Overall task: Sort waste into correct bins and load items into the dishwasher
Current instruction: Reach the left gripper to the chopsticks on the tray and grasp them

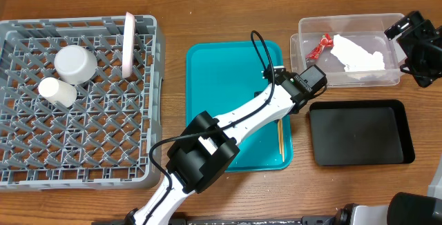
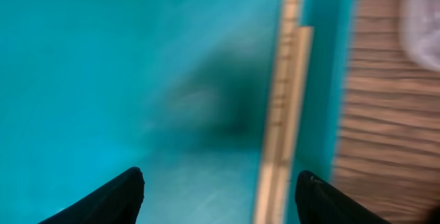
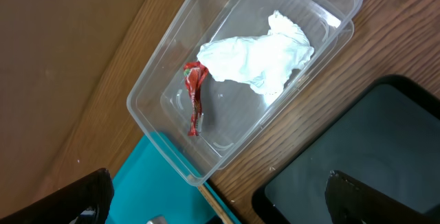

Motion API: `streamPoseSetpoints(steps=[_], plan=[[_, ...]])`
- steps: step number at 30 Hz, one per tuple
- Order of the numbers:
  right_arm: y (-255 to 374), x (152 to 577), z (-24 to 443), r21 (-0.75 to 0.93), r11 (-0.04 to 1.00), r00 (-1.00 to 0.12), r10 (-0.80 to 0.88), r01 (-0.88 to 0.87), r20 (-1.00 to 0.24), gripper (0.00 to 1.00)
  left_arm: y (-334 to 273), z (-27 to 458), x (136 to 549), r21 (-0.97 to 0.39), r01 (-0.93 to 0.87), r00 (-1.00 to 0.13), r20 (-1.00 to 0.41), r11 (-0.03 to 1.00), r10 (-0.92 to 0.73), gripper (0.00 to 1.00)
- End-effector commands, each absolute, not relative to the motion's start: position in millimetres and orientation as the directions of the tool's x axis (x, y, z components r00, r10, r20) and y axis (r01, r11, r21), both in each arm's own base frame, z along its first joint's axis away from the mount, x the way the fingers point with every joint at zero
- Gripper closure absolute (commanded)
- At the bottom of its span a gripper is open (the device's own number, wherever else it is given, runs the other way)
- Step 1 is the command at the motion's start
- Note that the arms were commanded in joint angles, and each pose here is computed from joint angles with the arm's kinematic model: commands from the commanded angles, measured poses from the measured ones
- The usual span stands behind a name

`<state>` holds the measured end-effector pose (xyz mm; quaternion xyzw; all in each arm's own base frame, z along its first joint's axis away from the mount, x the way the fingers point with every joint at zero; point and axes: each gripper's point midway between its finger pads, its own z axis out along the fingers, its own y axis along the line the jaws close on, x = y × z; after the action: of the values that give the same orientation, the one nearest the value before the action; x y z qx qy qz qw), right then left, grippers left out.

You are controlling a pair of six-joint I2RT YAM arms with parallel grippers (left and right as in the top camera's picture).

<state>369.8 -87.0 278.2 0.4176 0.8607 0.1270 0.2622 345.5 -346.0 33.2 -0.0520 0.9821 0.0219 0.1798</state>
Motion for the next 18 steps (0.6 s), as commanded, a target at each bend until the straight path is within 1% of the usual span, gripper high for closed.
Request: streamPoseSetpoints(steps=[1,4,6,11,18], plan=[[-90,371,282,0.439,0.617,-0.501,0.787,0.654,-0.36,0.0,-354,13,342,0.044,0.016,-0.95,-0.31,0.999,0.029,0.28],[-90,371,282,0.438,0.617,-0.501,0.787,0.654,-0.36,0.0,-355,11,342,0.047,0.025,-0.95,-0.31,0.999,0.038,0.28],[-90,371,282,0.439,0.617,-0.501,0.787,0.654,-0.36,0.0,-353,11,343,0.047,0.022,-0.95,-0.309,0.999,0.035,0.3],[-90,372,282,0.439,0.617,-0.501,0.787,0.653,-0.36,0.0,-344,9,349,0.056,0.001,-0.954,-0.299,0.998,0.018,0.39],[-90,371,282,0.439,0.617,-0.501,0.787,0.654,-0.36,0.0,-339,5,352,-0.001,-0.017,-0.973,-0.231,1.0,-0.016,0.38]])
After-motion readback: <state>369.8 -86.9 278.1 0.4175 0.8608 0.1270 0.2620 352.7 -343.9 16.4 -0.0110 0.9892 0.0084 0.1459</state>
